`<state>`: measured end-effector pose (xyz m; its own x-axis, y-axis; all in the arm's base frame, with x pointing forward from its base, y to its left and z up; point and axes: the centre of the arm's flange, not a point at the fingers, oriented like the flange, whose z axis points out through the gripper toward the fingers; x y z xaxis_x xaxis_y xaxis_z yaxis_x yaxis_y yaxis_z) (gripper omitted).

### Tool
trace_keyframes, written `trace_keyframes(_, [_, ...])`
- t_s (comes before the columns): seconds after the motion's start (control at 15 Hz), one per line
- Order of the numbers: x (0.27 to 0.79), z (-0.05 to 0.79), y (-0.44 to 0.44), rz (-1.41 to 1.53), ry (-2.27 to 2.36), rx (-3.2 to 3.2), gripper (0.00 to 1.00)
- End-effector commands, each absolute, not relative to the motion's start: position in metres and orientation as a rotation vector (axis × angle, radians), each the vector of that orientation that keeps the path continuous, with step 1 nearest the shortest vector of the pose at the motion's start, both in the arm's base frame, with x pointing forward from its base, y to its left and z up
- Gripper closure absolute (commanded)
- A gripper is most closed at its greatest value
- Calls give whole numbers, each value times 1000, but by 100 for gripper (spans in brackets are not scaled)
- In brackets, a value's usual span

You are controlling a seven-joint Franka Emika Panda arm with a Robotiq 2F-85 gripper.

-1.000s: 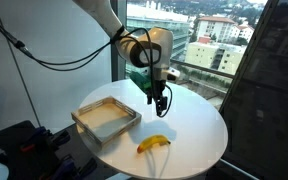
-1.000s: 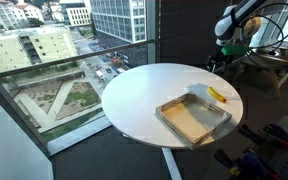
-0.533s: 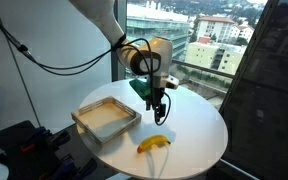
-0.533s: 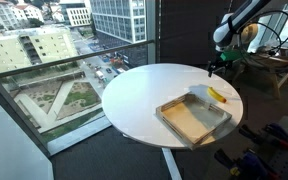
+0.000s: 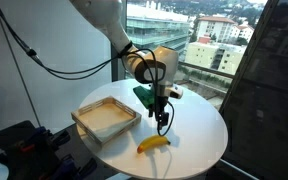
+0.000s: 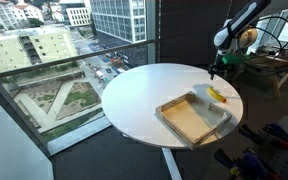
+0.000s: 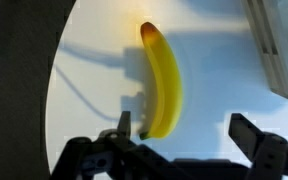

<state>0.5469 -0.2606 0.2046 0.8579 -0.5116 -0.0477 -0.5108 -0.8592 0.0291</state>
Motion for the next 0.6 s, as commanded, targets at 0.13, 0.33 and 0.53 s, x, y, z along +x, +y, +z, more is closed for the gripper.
trace_keyframes(0.13, [553, 191, -272, -107, -827, 3035, 0])
trace_keyframes(0.33, [553, 183, -269, -116, -820, 3033, 0])
trace_keyframes(0.53, [554, 176, -266, -124, -815, 3034, 0])
